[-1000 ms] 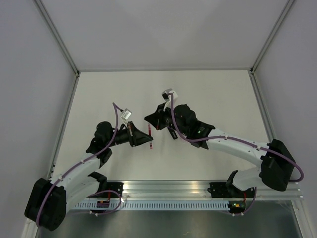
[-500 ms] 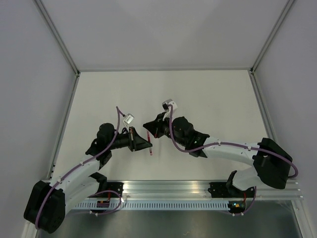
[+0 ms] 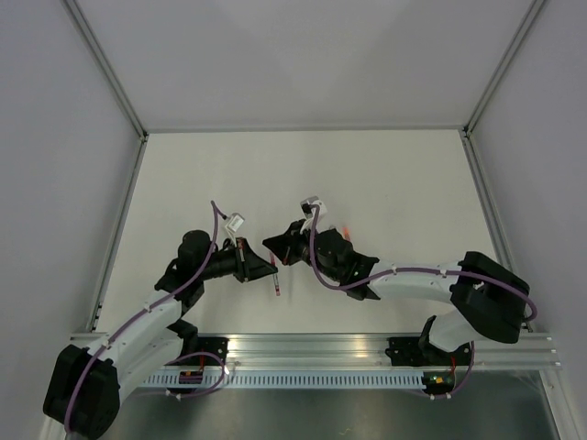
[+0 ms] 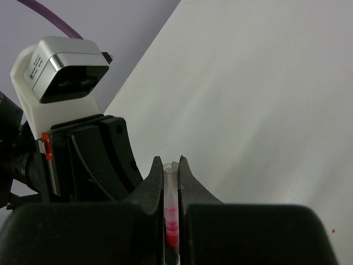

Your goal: Insert the pens into the pen caps

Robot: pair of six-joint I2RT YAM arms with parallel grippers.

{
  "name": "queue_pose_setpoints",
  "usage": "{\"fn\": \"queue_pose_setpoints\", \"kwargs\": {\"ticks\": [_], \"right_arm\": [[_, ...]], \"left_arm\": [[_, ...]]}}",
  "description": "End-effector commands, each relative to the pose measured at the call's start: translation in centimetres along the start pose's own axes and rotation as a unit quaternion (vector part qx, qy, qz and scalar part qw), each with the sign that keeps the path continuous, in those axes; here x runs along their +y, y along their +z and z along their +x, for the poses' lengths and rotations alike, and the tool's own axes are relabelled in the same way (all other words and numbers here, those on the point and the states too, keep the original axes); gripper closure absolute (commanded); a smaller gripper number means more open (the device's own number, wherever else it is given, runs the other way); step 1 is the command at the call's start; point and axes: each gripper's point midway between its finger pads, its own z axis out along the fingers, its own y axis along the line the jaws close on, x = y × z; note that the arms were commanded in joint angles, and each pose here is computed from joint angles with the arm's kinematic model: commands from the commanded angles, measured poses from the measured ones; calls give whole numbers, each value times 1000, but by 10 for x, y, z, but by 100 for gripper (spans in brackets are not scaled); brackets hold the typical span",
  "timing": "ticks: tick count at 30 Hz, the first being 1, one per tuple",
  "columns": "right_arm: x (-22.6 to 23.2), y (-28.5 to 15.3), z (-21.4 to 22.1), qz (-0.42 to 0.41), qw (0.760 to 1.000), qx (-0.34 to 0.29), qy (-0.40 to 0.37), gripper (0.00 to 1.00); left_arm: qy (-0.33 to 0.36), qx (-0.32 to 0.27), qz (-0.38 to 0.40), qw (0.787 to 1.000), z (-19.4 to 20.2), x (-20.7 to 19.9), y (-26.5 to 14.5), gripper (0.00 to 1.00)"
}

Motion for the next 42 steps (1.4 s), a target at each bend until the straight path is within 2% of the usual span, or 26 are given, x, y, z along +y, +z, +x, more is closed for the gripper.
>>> {"fn": "queue_pose_setpoints", "kwargs": {"ticks": [1,5,10,19,20,22,23,25,27,28,30,32,36,39,40,42], "right_arm": [[17,-44,127,-58,974,216,29,100],[22,-45,117,-63,981,181,36,100],[6,-38,91,-1,990,139,4,100],[18,-15,29,49,995,77,-33,100],[15,-11,20,63,995,65,-37,98],[19,-4,0,73,995,48,-43,88],[19,2,-19,81,996,26,-39,79],[13,9,-36,88,995,16,-33,74],[28,17,-57,60,998,14,-19,66],[24,18,-66,65,998,9,-24,62],[33,14,-90,55,998,-12,-33,49],[34,9,-103,51,997,-17,-46,43],[32,-13,-103,53,996,3,-76,36],[23,-31,-81,37,994,34,-96,37],[20,-37,-58,16,992,68,-105,37],[18,-43,-40,-8,986,98,-137,37]], "left_arm": [[84,-201,-57,974,-107,2,-11,98],[85,-202,-63,974,-107,5,-11,98],[85,-190,-53,977,-105,4,-8,98],[90,-139,24,986,-90,-17,3,98],[85,-133,27,987,-88,-16,5,98],[82,-129,35,988,-87,-19,6,98],[81,-126,36,988,-86,-19,7,98],[81,-117,47,989,-83,-23,8,98],[76,-107,53,990,-81,-23,12,98],[73,-103,54,990,-80,-22,13,98],[68,-100,50,991,-79,-18,15,98],[67,-101,49,991,-78,-18,14,98],[64,-103,48,991,-80,-19,14,98],[55,-104,39,992,-79,-15,14,98],[49,-101,33,993,-77,-13,14,98],[45,-101,30,993,-77,-12,14,98]]}}
